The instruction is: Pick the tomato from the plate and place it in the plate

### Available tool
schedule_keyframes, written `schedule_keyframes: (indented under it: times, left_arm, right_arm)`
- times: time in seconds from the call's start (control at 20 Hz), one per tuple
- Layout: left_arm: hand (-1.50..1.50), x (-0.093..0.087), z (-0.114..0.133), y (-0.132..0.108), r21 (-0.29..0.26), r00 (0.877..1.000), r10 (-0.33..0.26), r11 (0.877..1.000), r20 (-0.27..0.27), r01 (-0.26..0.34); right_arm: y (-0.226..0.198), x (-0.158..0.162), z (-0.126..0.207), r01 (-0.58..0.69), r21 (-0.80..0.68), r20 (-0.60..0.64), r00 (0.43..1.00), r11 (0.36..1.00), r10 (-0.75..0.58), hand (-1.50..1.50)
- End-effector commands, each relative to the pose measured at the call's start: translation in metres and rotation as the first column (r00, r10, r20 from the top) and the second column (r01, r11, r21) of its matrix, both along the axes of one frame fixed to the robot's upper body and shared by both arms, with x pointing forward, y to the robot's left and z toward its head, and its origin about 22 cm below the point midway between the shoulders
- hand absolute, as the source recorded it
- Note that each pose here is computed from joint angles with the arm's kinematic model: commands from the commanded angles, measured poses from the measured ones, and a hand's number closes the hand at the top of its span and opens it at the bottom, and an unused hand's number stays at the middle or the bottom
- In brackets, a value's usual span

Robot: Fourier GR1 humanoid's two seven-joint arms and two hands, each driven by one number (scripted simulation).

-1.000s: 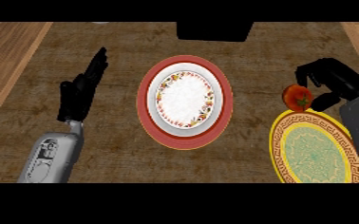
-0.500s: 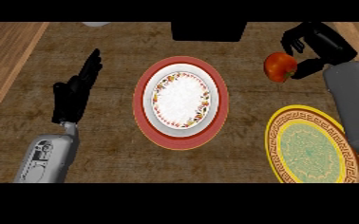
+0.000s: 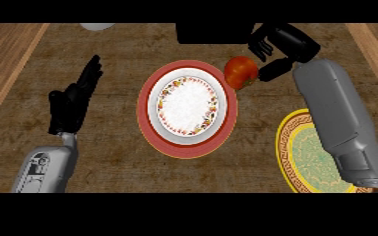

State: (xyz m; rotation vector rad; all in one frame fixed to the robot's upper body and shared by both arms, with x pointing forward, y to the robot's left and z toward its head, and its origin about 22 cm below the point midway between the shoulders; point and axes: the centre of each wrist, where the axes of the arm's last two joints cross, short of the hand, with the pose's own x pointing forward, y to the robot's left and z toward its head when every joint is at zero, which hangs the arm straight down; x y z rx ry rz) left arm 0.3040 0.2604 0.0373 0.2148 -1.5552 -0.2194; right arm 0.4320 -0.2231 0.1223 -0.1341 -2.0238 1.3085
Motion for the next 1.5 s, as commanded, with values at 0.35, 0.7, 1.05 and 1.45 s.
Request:
schedule_keyframes:
  times: [0.35,0.7,1.05,1.45]
  left_arm:
    - [0.00,0.001,0.002,-0.009,-0.010,1.000,-0.015,1.000,-0.011,0.015]
    - [0.00,0.006,0.011,-0.005,-0.005,1.000,-0.020,1.000,0.007,0.020]
    - [0.00,0.006,0.008,-0.011,0.004,0.999,-0.041,0.999,0.018,0.041]
    - [0.00,0.011,0.005,-0.029,-0.014,0.998,-0.041,0.999,0.040,0.042]
  right_arm:
    - [0.125,-0.027,-0.044,-0.077,-0.083,-0.071,0.995,0.994,0.072,1.50]
    - [0.149,-0.051,-0.089,-0.009,-0.249,-0.094,0.995,0.969,-0.015,1.50]
    - [0.147,-0.053,-0.127,-0.007,-0.249,-0.251,0.966,0.969,-0.057,-1.50]
    - [0.145,-0.055,-0.125,0.008,0.113,-0.384,0.923,0.994,0.036,-1.50]
